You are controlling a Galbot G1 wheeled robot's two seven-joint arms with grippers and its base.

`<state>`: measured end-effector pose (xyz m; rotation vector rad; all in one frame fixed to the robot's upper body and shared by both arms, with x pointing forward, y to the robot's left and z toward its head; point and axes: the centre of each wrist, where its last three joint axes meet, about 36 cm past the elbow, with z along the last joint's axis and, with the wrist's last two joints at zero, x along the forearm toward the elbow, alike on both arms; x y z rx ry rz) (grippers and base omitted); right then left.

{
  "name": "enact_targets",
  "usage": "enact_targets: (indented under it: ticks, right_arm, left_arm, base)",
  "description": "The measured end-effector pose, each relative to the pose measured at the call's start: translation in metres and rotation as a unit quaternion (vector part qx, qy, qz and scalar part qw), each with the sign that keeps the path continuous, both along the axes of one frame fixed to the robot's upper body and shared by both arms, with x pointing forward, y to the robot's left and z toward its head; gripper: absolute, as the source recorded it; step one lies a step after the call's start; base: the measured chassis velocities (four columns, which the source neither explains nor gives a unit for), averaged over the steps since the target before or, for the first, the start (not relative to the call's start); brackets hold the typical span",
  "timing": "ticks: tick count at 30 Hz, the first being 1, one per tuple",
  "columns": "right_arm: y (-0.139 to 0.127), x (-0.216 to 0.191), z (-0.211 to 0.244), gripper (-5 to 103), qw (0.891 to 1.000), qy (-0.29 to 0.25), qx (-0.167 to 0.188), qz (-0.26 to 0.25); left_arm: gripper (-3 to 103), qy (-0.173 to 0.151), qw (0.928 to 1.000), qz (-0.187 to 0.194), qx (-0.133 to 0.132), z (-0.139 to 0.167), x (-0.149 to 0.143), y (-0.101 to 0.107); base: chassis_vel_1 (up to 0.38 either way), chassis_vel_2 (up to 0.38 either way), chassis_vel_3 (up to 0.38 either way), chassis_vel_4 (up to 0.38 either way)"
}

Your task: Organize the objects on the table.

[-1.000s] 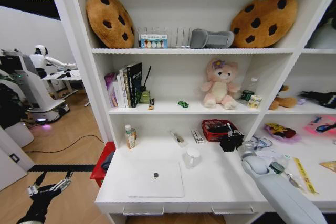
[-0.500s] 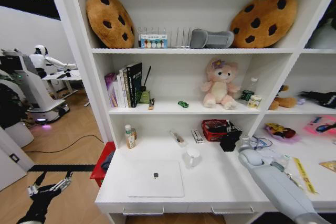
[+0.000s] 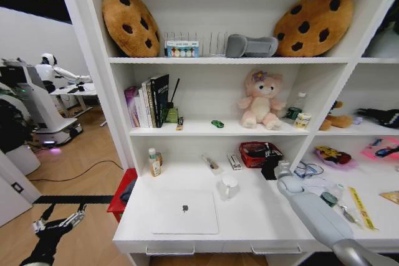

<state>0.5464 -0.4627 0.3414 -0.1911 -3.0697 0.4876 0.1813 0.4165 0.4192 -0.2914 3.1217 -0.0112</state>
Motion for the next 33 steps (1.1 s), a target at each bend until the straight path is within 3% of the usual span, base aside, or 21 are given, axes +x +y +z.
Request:
enact_targets:
  ticks: [4, 15, 16, 24, 27, 33]
  right_arm:
    - [0.0, -0.004, 0.0, 12, 1.0, -0.001, 0.0, 0.001]
    - [0.004, -0.038, 0.002, 55, 1.0, -0.002, 0.01, 0.002]
    - [0.004, -0.038, 0.002, 55, 1.0, -0.002, 0.01, 0.002]
    - [0.04, -0.088, 0.047, 92, 0.999, -0.025, 0.023, -0.004]
    - [0.049, -0.117, 0.061, 99, 0.999, -0.028, 0.027, -0.006]
    - [0.052, -0.169, 0.063, 100, 1.0, -0.015, 0.021, -0.014]
  left_arm:
    - [100, 0.0, 1.0, 0.0, 0.0, 0.0, 0.0, 0.0]
    - [100, 0.0, 1.0, 0.0, 0.0, 0.0, 0.0, 0.0]
    - [100, 0.0, 1.0, 0.0, 0.0, 0.0, 0.0, 0.0]
    - [100, 0.0, 1.0, 0.0, 0.0, 0.0, 0.0, 0.0]
    - [100, 0.0, 1.0, 0.0, 0.0, 0.0, 0.0, 0.0]
    - [100, 0.0, 1.0, 0.0, 0.0, 0.0, 0.0, 0.0]
  base:
    - [0.0, 0.0, 0.0, 0.0]
    - [0.0, 0.0, 0.0, 0.0]
    - [0.0, 0.0, 0.0, 0.0]
    - [0.0, 0.0, 0.0, 0.0]
    - [0.0, 0.0, 0.0, 0.0]
    - [0.0, 0.0, 0.0, 0.0]
